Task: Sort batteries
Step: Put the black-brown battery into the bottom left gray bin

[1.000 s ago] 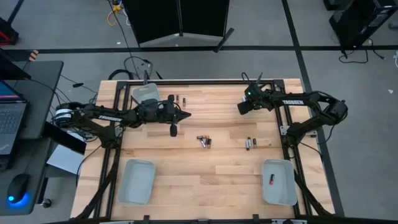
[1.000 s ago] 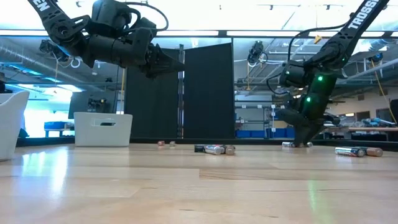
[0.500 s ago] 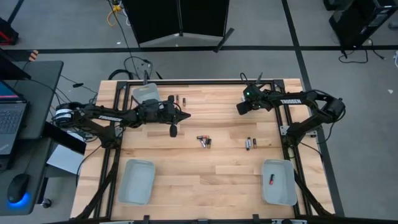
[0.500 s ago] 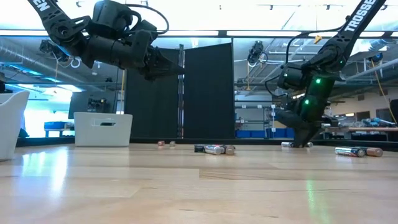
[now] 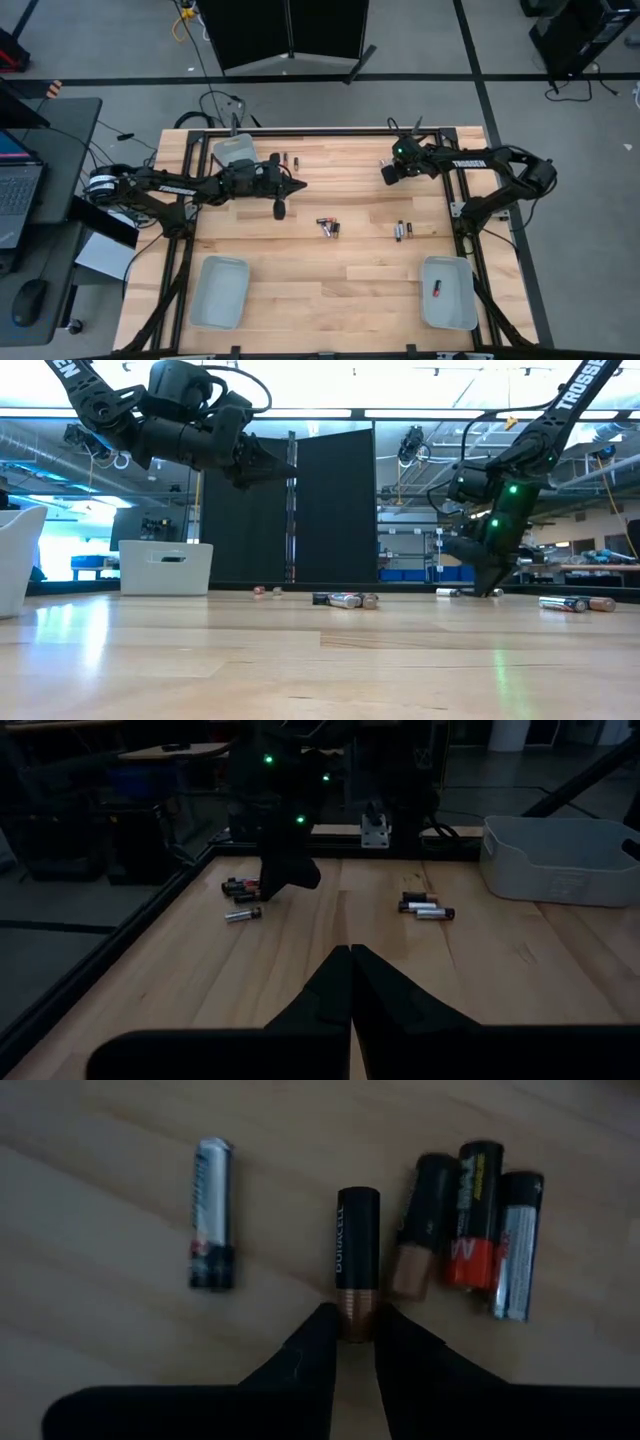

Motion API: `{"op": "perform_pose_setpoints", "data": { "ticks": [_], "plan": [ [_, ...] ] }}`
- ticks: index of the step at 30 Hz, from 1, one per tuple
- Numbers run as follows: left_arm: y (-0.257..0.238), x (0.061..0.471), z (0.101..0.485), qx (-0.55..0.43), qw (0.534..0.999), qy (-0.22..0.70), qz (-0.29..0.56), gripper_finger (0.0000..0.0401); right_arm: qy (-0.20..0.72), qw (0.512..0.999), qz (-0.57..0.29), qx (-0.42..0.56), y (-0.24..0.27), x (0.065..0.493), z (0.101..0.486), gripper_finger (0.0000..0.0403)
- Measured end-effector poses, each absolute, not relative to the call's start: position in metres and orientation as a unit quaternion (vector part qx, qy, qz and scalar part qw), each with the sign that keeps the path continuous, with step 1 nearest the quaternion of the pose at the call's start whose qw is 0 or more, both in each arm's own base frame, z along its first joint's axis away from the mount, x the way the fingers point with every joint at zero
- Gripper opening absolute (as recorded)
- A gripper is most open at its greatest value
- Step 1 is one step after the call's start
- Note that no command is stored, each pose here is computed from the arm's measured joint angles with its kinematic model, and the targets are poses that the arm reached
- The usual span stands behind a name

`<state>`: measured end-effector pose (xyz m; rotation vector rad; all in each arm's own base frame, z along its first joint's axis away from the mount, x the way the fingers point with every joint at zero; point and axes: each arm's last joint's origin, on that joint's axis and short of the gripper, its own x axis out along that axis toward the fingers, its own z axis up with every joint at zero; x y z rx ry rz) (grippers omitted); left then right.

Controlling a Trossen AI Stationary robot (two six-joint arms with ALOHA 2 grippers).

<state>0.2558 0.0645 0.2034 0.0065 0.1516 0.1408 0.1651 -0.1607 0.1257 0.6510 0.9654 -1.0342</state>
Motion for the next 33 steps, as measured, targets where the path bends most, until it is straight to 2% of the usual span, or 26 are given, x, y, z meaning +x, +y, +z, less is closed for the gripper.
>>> {"op": "perform_pose_setpoints", "data": {
  "ticks": [7, 14, 21, 26, 33],
  "plan": [
    [0.060, 0.263, 0.194, -0.039, 0.994, 0.046, 0.087, 0.0013, 0.430, 0.746, -0.423, 0.282, -0.147, 0.165, 0.145, 0.0062],
    [0.058, 0.277, 0.176, -0.084, 0.994, -0.005, 0.067, 0.0013, 0.358, 0.844, -0.329, 0.227, -0.123, 0.189, 0.173, 0.0058],
    [0.053, 0.288, 0.186, -0.084, 0.994, -0.065, -0.003, 0.0017, 0.275, 0.923, -0.209, 0.169, -0.088, 0.225, 0.190, 0.0059],
    [0.053, 0.294, 0.194, -0.079, 0.993, -0.083, -0.008, 0.0037, 0.204, 0.959, -0.140, 0.135, -0.060, 0.242, 0.206, 0.0058],
    [0.048, 0.298, 0.201, -0.077, 0.992, -0.096, -0.025, 0.0092, 0.135, 0.984, -0.081, 0.084, -0.031, 0.253, 0.220, 0.0058]
  ]
}}
